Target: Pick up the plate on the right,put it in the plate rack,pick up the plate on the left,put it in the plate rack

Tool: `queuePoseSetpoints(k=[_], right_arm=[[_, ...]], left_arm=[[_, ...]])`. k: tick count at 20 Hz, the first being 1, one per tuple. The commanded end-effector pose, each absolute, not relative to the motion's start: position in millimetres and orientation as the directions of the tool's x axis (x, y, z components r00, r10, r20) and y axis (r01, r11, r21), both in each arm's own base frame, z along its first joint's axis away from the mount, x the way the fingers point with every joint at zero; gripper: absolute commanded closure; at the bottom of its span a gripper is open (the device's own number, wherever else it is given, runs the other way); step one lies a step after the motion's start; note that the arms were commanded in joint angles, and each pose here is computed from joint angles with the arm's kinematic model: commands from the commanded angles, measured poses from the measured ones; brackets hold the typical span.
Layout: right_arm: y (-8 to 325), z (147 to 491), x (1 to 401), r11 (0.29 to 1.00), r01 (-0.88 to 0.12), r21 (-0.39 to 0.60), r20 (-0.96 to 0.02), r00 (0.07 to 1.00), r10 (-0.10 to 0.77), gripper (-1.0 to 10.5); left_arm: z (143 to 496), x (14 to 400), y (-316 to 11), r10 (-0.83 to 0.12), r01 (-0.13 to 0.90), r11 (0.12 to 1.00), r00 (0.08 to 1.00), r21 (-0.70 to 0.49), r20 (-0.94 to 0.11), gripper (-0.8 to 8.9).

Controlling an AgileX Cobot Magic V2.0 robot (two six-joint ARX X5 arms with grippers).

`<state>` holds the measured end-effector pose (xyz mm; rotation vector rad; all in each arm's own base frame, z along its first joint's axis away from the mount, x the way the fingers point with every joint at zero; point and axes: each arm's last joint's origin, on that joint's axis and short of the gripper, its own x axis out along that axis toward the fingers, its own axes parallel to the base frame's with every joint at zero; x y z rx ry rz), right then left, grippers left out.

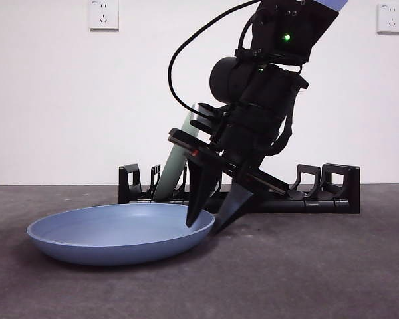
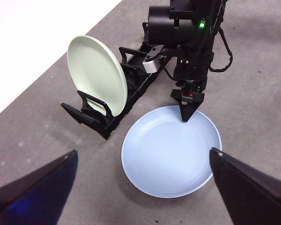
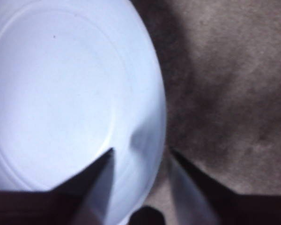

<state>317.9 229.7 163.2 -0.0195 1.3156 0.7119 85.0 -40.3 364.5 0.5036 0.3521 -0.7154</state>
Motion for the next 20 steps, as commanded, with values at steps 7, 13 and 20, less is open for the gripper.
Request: queuePoseSetpoints(k=[7,13,20], right_arm=[[229,164,317,0.793,-0.479,0.377,-0.882,0.077,0.466,9.6],[212,223,306,0.771,-0.516,0.373,-0.835,0.174,0.521,9.6],[140,308,273,0.807,-0.476,0.349,-0.793,0.308,0.525,9.6]], left_arm=[[364,88,-47,-0.559,0.733,0.589,0.674,0.34,-0.483,3.37],[358,96,-66,-0.625,0.823,0.432,0.568,0.368,-0.536,3.37],[342,103,-129,-0.634,0.859,0.082,0.436,0.506,-0.638,3.37]])
